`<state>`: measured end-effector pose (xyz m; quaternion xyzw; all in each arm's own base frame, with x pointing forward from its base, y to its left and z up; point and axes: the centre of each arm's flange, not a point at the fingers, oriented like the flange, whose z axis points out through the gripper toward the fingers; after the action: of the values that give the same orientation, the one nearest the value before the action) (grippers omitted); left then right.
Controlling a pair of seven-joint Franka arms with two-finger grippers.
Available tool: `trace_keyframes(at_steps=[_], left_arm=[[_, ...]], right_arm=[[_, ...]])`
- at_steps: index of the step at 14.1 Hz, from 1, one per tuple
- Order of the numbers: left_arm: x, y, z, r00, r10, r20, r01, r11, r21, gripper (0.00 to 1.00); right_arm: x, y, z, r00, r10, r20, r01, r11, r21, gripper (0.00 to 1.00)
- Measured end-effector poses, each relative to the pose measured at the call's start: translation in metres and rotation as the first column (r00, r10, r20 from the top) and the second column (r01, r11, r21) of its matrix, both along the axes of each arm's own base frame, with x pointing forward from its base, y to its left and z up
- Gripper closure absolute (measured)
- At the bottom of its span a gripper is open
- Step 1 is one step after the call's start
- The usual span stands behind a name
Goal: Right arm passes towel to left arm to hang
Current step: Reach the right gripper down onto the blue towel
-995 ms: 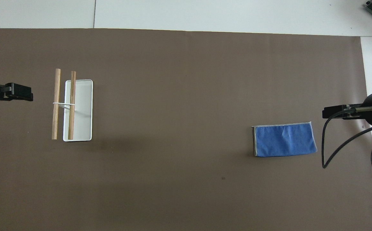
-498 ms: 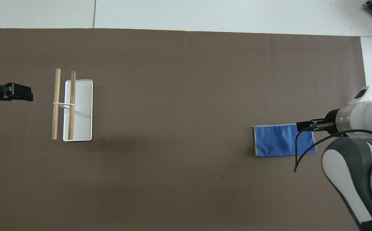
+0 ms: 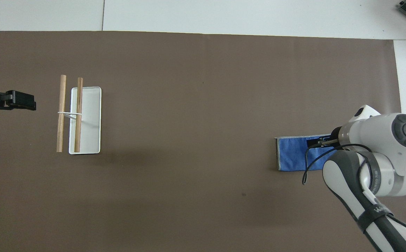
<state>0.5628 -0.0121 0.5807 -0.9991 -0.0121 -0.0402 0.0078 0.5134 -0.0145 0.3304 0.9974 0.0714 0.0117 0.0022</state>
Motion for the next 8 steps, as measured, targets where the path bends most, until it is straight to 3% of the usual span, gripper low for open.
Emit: trace_keyframes(at_steps=[8], left_arm=[[0.000, 0.000, 0.000, 1.000, 0.000, 0.000, 0.000, 1.000, 0.000, 0.00]], right_arm=[[-0.028, -0.006, -0.041, 1.000, 0.007, -0.003, -0.007, 1.000, -0.001, 0.00]])
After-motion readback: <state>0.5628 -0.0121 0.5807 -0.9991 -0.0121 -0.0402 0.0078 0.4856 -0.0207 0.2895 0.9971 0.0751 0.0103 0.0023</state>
